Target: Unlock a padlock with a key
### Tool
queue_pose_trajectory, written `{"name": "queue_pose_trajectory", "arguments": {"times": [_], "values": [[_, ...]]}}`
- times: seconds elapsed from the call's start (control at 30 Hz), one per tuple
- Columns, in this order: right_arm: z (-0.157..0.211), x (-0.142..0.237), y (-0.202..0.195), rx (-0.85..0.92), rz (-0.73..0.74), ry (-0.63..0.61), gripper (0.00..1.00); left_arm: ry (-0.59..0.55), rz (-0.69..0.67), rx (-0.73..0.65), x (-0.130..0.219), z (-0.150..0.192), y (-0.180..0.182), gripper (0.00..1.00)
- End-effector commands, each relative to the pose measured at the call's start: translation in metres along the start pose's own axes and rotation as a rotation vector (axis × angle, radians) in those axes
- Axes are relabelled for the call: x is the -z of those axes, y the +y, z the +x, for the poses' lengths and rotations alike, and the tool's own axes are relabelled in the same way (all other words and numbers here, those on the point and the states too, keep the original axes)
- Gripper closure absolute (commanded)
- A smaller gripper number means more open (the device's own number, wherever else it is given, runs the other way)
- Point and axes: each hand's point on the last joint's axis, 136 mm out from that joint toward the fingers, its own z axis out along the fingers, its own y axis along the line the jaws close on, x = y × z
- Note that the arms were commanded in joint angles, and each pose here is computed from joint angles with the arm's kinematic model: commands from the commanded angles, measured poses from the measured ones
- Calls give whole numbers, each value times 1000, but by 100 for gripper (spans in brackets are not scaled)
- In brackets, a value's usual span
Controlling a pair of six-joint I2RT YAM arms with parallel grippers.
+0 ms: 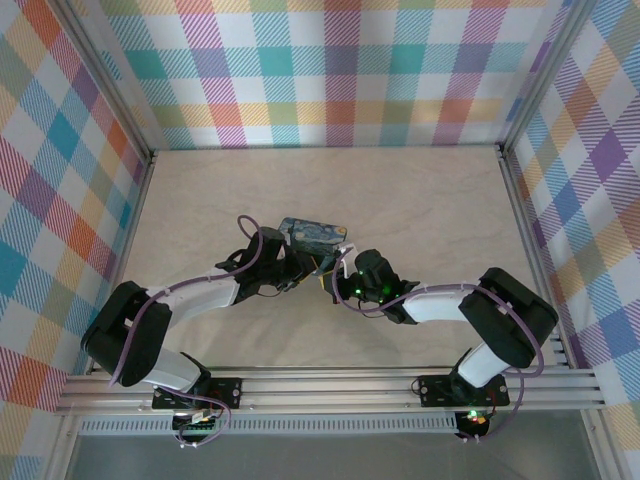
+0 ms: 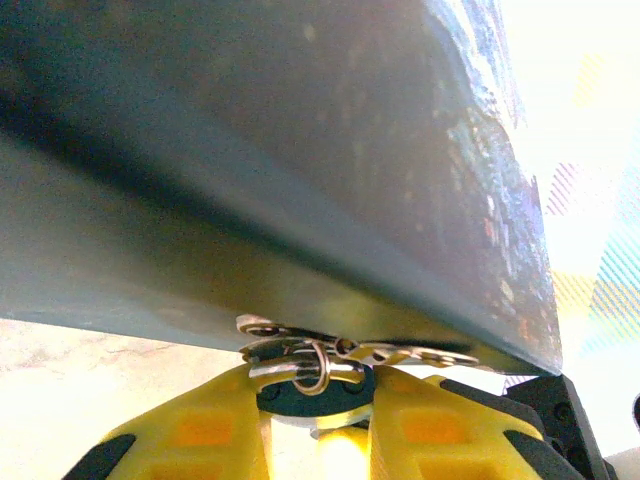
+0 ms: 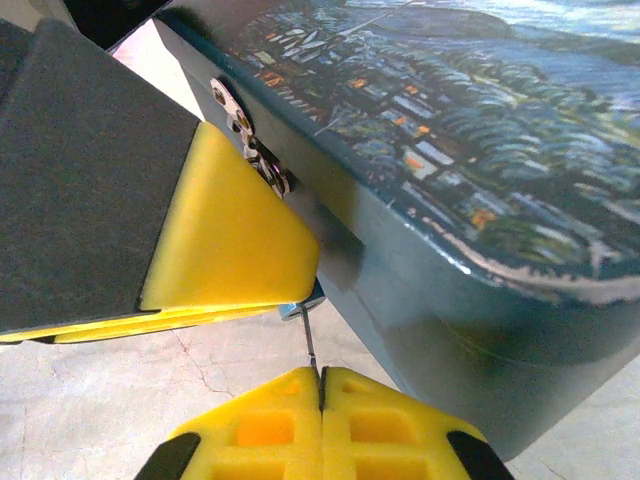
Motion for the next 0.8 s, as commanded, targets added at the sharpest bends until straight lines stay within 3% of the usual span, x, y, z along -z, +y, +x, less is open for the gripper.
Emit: {"name": "queue_pose_trajectory", "arguments": {"times": [0.0,0.77], "values": [[-41,8,20,17,-72,-139,100,112,20,-29,-5,26,-9,87],[-39,8,20,-47,-107,-91,100,42,-1,-44,-10,18,-2,88]]}}
